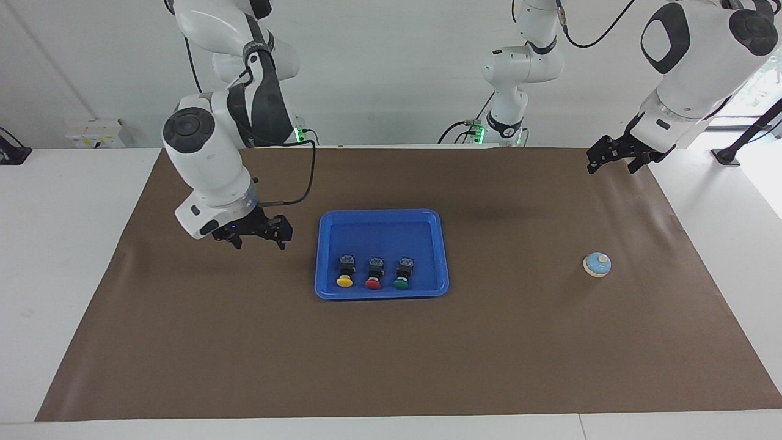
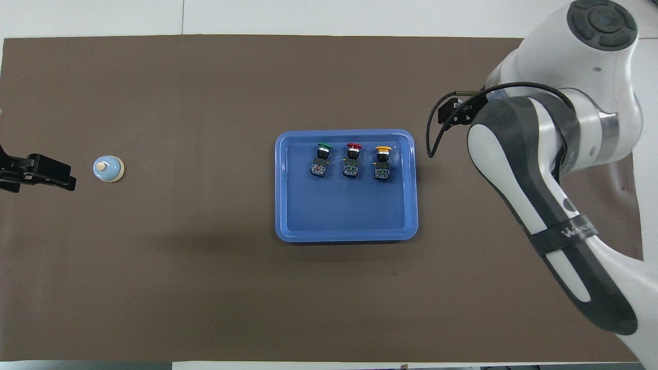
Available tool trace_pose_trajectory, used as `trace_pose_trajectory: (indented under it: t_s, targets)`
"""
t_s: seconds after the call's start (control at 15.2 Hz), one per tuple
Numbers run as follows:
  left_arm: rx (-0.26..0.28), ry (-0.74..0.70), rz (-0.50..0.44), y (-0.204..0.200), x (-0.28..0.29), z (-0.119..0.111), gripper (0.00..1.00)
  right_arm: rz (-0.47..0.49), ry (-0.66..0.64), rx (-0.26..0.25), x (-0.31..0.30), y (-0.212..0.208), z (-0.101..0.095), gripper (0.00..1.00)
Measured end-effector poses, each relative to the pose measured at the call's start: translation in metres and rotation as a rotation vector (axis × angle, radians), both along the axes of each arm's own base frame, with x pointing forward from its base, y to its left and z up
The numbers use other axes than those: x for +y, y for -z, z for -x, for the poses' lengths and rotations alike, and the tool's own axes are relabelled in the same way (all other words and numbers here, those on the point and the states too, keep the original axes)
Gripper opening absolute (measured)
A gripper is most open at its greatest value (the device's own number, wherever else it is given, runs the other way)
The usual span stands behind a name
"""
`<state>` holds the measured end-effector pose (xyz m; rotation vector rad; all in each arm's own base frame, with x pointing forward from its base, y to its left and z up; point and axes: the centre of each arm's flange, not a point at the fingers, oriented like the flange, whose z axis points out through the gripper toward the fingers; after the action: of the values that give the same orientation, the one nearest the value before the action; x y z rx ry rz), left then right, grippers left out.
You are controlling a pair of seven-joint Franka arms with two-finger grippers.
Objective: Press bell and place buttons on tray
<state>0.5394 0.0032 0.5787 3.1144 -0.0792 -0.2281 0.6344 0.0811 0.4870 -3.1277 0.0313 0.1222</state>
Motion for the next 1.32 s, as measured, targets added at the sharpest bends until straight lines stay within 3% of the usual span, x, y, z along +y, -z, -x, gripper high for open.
trace_pose_trajectory:
  t_s: [0.26, 0.39, 0.59, 0.72, 1.32]
  targets:
    - [0.0, 0.0, 0.0, 0.0, 0.0, 0.0, 1.0, -0.002, -0.061, 0.016, -0.042, -0.062, 0.035, 1.0]
    - [0.0, 0.0, 0.0, 0.0, 0.0, 0.0, 1.0, 0.0, -0.073, -0.013, -0.05, -0.099, 0.066, 1.0]
    - [0.0, 0.0, 0.0, 0.0, 0.0, 0.0, 1.0, 0.007, -0.081, -0.008, -0.049, -0.128, 0.107, 1.0]
    - [0.0, 0.0, 0.0, 0.0, 0.0, 0.0, 1.0, 0.008, -0.086, -0.004, -0.046, -0.127, 0.112, 1.0]
    - [0.0, 0.0, 0.0, 0.0, 0.0, 0.0, 1.0, 0.007, -0.067, -0.035, -0.056, -0.12, 0.098, 1.0]
